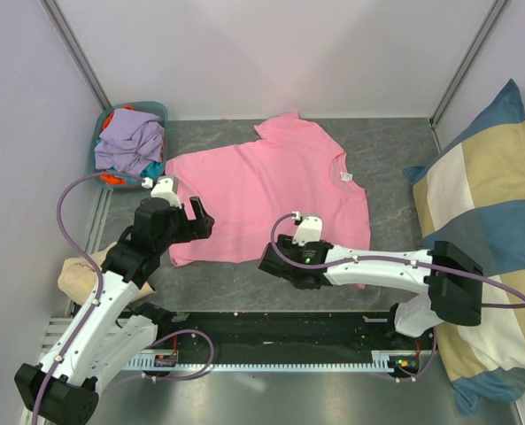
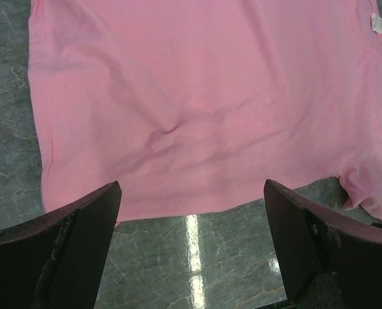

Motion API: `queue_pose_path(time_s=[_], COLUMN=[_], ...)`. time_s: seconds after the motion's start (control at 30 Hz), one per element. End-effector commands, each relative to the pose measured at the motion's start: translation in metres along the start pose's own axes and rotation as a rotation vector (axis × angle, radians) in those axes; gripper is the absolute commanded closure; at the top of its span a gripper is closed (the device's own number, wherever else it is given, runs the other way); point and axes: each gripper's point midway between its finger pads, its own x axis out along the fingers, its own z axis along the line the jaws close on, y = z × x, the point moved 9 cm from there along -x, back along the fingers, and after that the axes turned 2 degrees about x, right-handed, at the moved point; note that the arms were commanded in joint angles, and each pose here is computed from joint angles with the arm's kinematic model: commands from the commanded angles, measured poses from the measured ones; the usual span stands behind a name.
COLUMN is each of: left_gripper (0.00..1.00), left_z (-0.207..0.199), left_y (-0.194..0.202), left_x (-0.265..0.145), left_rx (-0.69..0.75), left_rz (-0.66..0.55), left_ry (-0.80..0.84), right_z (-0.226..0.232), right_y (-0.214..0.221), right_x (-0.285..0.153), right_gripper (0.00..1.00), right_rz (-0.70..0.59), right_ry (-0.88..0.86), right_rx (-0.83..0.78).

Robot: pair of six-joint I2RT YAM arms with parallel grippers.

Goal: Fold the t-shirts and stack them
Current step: Flatten the tshirt out

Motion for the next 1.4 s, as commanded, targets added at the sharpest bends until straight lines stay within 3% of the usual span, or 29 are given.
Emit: queue_pose_path(time_s=[0.0,0.27,0.5,0.97,1.23,1.37], left_gripper=[0.00,0.00,0.00,0.00,0.00,0.00], left_z=[-0.003,-0.003,-0.003,0.001,0.002,0.002], left_y=[-0.009,-0.009,-0.009,-0.010,-0.013,-0.013], left_x=[-0.006,-0.006,-0.008,-0.012,-0.015,-0.017], left_rx=[-0.007,-0.004,-0.007,0.008,0.013,0.016], left_rz=[-0.031,-0.029,-0.030,-0.037,-0.045,-0.048], left_ry=[0.012,0.012,0.009,-0.032,-0.045,-0.044], right_z=[-0.029,-0.067,-0.073,-0.023,0.007,0.006], right_y=[-0.030,-0.066,-0.069,-0.039,-0.043,-0.055], right_x=[-0.018,0.014,0.061,0.132,0.147,0.133], right_gripper=[0.23,0.23,0.22,0.20,0.19,0.18], right_rz=[-0.141,-0.188,-0.131,0.067,0.088,0.052], right_ry=[0.071,0.196,0.260,0.164,0.083,0.062], right_rx=[0.025,0.056,0.004,-0.100,-0.122,-0.097])
